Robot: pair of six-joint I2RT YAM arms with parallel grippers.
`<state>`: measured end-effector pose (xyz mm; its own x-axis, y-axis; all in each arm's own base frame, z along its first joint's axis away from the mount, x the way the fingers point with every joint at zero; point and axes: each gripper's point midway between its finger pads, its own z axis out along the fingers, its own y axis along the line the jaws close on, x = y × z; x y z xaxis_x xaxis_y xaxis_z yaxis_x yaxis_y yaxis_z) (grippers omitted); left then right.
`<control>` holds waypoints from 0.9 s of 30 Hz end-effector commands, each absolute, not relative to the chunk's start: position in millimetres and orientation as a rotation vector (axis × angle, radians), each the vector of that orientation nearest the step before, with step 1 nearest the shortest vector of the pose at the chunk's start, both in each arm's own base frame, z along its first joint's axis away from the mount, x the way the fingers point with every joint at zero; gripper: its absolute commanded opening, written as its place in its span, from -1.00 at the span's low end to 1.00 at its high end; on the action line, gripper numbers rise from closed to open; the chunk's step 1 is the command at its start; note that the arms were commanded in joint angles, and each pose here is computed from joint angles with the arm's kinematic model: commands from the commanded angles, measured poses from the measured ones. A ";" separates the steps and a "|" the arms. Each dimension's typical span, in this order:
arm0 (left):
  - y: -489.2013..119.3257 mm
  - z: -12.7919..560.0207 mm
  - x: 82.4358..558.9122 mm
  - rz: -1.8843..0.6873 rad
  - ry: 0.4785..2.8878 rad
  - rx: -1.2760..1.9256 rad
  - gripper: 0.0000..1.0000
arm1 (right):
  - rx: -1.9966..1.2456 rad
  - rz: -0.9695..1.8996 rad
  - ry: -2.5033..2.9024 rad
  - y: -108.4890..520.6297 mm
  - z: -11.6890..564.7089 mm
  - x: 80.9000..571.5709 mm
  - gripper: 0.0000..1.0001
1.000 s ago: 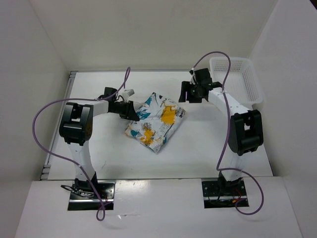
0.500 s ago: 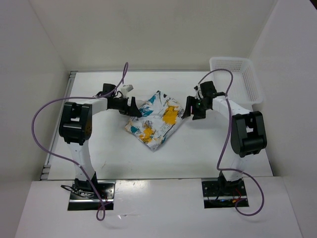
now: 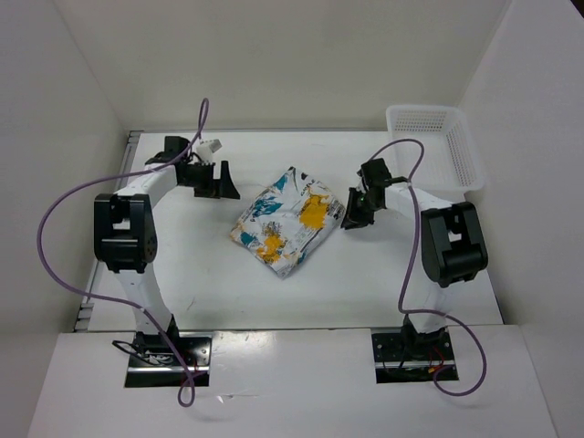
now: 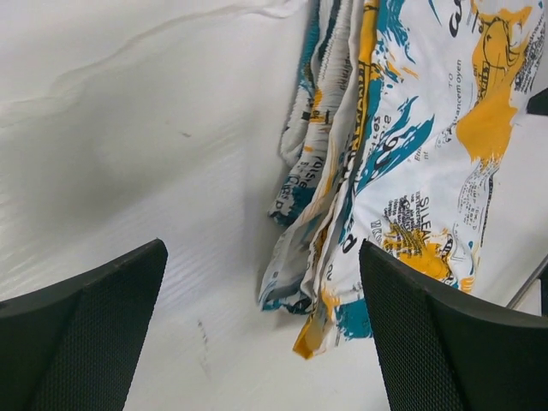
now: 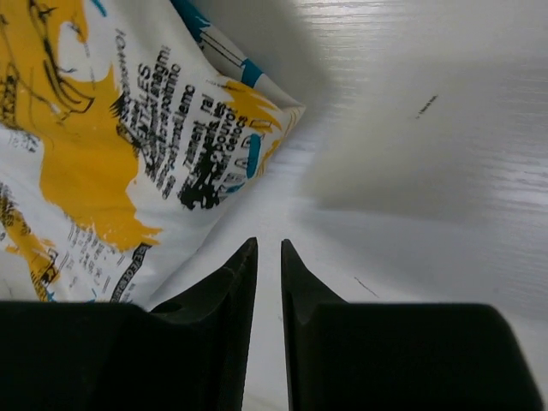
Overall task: Fold and stack the shorts
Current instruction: Fold the shorts
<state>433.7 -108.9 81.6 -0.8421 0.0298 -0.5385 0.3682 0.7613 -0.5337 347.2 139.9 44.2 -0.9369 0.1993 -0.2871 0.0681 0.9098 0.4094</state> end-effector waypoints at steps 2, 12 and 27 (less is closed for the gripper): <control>-85.1 116.5 436.1 -0.753 2.412 0.288 1.00 | 0.239 0.506 2.746 150.1 25.2 369.7 -0.57; -27.7 123.5 426.8 -0.593 2.429 0.129 1.00 | 0.251 0.515 2.641 170.1 19.4 463.5 -0.57; -4.1 118.2 420.5 -0.438 2.476 0.063 1.00 | 0.128 0.447 2.403 180.9 102.5 534.4 -0.46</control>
<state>421.5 -9.2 100.4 -0.8377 -0.0840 -0.5396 0.1291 0.9297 -0.3450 516.7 193.5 27.1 -0.8637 0.2255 -0.4508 0.0295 0.9154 0.4015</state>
